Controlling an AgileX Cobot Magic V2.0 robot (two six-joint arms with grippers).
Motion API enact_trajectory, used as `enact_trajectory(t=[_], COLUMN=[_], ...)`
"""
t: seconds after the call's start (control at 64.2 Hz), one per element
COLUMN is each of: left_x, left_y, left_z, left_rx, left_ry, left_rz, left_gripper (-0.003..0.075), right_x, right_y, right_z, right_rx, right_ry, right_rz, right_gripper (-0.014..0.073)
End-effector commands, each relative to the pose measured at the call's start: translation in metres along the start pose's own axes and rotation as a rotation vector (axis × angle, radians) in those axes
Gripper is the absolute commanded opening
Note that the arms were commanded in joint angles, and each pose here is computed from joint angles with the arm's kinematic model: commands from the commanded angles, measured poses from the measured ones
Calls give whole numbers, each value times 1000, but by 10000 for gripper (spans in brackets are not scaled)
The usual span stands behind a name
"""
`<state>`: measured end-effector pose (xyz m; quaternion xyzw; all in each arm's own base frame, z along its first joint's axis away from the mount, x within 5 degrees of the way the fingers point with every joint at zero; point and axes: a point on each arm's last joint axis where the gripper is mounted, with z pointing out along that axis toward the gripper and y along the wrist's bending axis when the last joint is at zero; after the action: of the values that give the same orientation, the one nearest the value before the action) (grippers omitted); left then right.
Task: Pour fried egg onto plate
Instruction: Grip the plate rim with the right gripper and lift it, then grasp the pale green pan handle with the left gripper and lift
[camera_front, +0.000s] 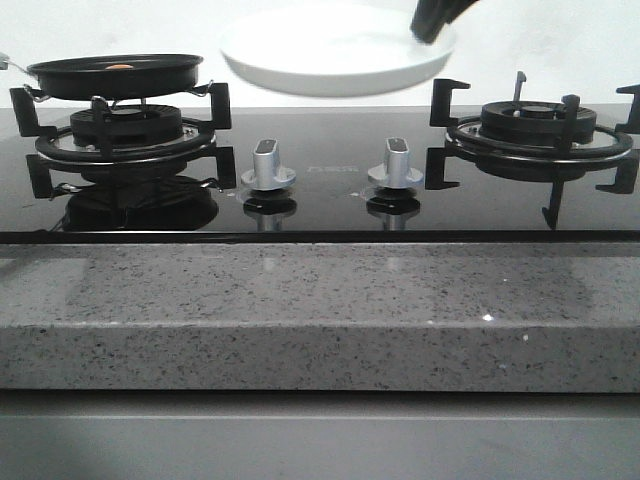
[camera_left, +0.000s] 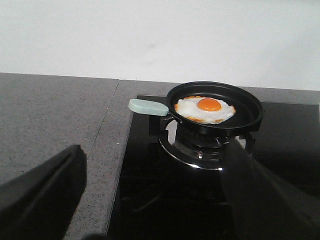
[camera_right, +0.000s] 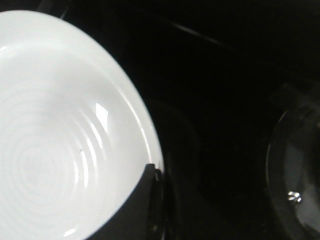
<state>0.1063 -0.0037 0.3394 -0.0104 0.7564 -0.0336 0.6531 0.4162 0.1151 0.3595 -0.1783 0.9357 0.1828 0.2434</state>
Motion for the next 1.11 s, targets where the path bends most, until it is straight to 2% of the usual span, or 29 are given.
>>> enact_trajectory(t=[0.0, 0.218, 0.561, 0.701, 0.873, 1.091], left_x=[-20, -20, -21, -29, -48, -67], left_y=[-1, -1, -1, -2, 5, 27], left_z=[-2, -2, -2, 7, 38, 81], left_rx=[3, 3, 5, 29, -9, -95], left_ry=[-115, -115, -134, -117, -52, 140], left_rz=[-4, -4, -11, -209, -411, -564], left_gripper=[542, 542, 542, 543, 548, 547], right_x=[16, 35, 35, 34, 34, 34], right_y=[22, 31, 33, 32, 32, 32], right_z=[-31, -22, -24, -21, -20, -20], right_rx=[-52, -59, -69, -69, -69, -69], right_ry=[27, 44, 28, 33, 35, 35], right_rz=[-38, -49, -45, -42, -42, -42], right_gripper=[-67, -67, -67, -67, -67, -67])
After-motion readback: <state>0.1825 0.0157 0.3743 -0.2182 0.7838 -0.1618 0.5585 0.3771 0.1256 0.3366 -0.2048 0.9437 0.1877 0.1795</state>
